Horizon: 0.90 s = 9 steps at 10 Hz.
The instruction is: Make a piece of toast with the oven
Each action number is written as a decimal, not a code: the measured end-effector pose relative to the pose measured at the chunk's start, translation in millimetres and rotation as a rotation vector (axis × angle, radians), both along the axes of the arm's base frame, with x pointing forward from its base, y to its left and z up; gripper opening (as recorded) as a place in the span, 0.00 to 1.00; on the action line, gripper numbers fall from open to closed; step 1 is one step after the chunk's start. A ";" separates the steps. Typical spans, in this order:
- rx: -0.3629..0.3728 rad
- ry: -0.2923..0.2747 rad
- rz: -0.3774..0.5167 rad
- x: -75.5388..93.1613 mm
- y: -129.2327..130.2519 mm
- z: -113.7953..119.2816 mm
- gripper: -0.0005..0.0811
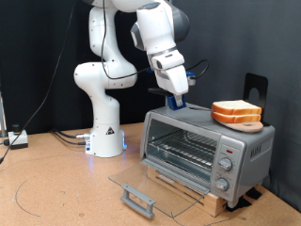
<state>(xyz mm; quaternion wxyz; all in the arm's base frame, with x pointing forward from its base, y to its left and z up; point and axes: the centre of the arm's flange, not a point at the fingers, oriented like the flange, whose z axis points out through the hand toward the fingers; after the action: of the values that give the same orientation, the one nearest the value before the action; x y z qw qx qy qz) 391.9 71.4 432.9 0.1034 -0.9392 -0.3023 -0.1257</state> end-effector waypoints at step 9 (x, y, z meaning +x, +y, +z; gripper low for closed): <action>-0.017 0.020 0.023 0.0 8.6 -7.5 0.49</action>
<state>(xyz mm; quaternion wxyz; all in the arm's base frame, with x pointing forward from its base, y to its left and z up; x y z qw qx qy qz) 391.8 80.0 425.4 0.0999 -0.9377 -0.3132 -0.1123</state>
